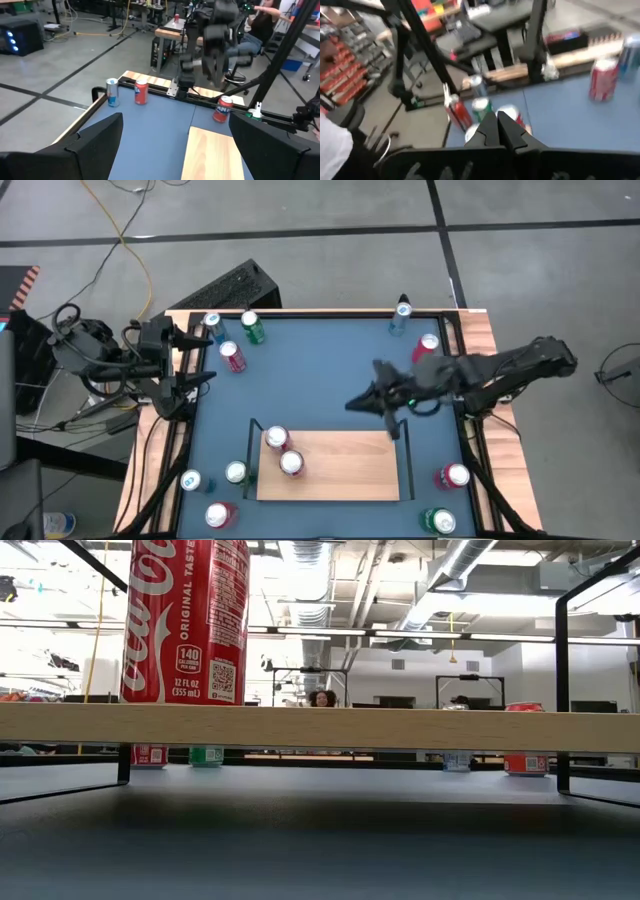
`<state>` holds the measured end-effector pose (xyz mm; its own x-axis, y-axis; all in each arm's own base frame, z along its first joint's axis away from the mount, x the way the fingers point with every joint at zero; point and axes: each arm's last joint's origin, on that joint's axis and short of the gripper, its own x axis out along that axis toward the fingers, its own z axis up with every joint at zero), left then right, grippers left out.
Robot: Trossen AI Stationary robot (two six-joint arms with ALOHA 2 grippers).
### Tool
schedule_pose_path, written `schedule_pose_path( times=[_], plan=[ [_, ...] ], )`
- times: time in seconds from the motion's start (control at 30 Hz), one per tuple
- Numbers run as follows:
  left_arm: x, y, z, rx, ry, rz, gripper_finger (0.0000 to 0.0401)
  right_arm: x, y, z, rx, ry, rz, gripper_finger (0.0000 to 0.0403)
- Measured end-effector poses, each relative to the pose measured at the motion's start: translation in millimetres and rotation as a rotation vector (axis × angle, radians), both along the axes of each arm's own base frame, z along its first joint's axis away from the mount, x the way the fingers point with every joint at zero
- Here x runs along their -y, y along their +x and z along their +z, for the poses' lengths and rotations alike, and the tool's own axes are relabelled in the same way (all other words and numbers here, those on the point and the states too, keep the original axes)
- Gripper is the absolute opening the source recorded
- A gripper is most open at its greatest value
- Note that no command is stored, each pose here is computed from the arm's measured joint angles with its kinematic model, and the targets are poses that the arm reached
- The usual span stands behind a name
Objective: Place canned beverage on shelf
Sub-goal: Put the right red soda can on the shelf aligned with the other red soda can
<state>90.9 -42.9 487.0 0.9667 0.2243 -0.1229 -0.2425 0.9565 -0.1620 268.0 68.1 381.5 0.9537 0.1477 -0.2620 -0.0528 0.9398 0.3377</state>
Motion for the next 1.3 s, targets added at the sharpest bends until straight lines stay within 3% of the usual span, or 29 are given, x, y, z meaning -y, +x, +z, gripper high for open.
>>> schedule_pose_path(
  times=[0.33, 0.7, 0.93, 1.3],
  plan=[
    [-1.2, -0.3, 0.2, 0.005, 0.007, 0.043, 0.0352, -41.9, 66.8, -80.4, -0.192, -0.028, 0.02, 0.0],
    [-1.3, -0.4, 0.0, 0.002, 0.012, 0.043, 0.0352, -52.4, 111.0, -141.7, -0.248, 0.036, 0.064, 0.0],
    [-1.3, -0.4, -0.2, 0.001, 0.013, 0.043, 0.0352, -58.9, 127.7, -156.8, -0.277, 0.068, 0.077, 0.0],
    [-1.4, -0.5, -0.6, -0.004, 0.021, 0.041, 0.0352, -53.9, 132.2, -150.6, -0.225, 0.077, 0.072, 0.0]
  ],
)
